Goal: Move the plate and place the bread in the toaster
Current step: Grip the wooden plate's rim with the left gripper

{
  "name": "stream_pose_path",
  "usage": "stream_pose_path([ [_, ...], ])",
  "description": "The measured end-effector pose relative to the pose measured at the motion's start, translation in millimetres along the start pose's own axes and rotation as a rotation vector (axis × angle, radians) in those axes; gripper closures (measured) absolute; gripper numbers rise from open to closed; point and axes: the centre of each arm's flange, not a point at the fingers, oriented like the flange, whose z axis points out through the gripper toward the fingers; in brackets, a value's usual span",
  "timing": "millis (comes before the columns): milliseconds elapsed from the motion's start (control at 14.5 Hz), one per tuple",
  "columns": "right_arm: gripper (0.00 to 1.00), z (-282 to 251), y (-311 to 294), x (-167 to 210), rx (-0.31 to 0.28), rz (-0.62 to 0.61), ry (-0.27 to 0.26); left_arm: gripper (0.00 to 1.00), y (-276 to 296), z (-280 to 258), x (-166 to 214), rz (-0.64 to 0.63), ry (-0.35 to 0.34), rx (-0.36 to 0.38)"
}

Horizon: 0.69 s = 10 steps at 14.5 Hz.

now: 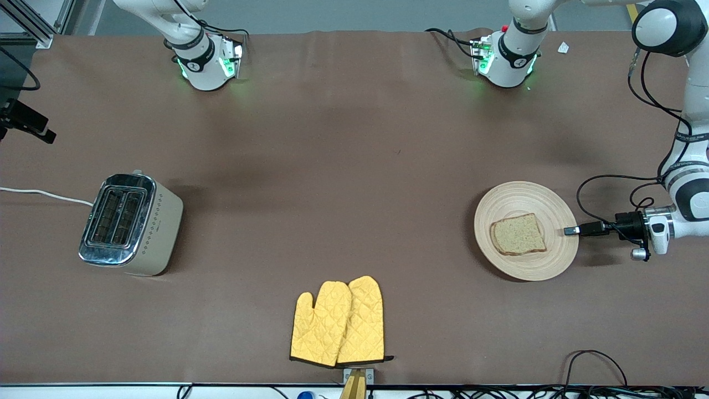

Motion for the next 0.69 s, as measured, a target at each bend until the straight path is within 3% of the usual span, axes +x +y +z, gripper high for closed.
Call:
stream_pose_path([
  [206, 0.0, 6, 0, 1, 0.0, 0.0, -0.008, 0.89, 3, 0, 0, 0.016, -0.004, -0.017],
  [413, 0.0, 9, 0, 1, 0.0, 0.0, -0.008, 0.9, 21, 9, 11, 0.055, -0.012, -0.022],
  [688, 0.0, 9, 0, 1, 0.0, 0.0, -0.009, 0.9, 88, 70, 40, 0.162, -0.074, -0.045],
])
